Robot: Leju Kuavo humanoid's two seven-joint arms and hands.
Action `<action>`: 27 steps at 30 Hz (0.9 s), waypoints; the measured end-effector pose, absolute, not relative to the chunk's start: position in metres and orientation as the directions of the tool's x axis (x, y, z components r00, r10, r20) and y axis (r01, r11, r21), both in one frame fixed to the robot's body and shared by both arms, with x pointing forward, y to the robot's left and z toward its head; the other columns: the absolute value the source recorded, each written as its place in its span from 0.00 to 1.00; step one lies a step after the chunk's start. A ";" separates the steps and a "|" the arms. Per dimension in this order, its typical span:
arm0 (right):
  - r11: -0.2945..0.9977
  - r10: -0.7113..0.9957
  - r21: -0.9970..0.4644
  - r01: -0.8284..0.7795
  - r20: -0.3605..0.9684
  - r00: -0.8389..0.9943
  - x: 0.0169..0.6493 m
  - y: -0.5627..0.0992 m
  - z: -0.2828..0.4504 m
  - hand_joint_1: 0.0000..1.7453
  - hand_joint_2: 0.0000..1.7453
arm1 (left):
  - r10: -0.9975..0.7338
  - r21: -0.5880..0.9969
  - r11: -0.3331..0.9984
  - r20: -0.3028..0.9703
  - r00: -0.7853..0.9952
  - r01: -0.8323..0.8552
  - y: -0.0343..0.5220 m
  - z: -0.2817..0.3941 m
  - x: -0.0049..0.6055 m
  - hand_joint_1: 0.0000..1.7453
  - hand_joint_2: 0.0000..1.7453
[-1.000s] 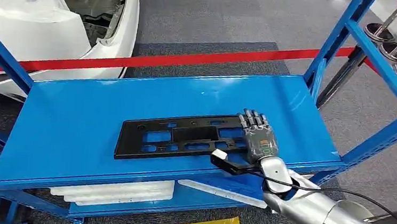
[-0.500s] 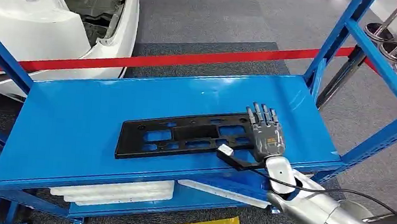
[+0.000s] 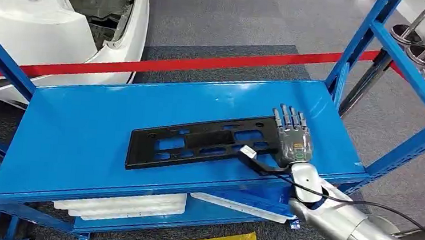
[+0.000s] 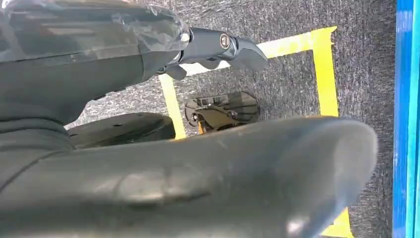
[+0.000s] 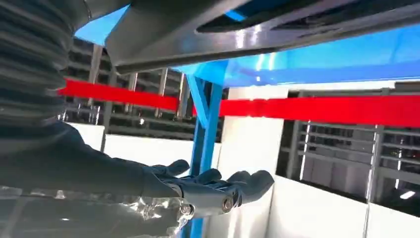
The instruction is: Take the parts from the cabinet and place them on the table.
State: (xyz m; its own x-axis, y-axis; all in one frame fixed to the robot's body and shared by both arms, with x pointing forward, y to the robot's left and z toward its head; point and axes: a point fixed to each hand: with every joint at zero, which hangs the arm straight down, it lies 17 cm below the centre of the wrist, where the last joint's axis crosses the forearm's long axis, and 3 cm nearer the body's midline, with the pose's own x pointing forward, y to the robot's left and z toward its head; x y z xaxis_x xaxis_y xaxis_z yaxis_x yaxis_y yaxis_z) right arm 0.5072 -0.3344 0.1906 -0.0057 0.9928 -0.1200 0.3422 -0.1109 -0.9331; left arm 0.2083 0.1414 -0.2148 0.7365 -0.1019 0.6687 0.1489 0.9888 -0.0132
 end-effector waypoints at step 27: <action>0.147 0.951 -0.989 -0.003 0.142 -0.276 0.530 -0.268 0.153 0.00 1.00 | -0.111 -0.036 0.981 0.693 0.712 0.188 0.135 -0.209 0.217 0.00 0.00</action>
State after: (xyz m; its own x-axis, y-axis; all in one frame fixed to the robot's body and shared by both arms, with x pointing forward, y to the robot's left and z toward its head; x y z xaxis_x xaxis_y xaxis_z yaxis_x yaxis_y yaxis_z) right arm 0.5296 -0.2682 0.1527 -0.2762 0.9506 0.1418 -0.0031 0.1467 -0.9892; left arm 0.2174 0.1349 -0.2087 0.7122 -0.1114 0.6931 0.1884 0.9814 -0.0358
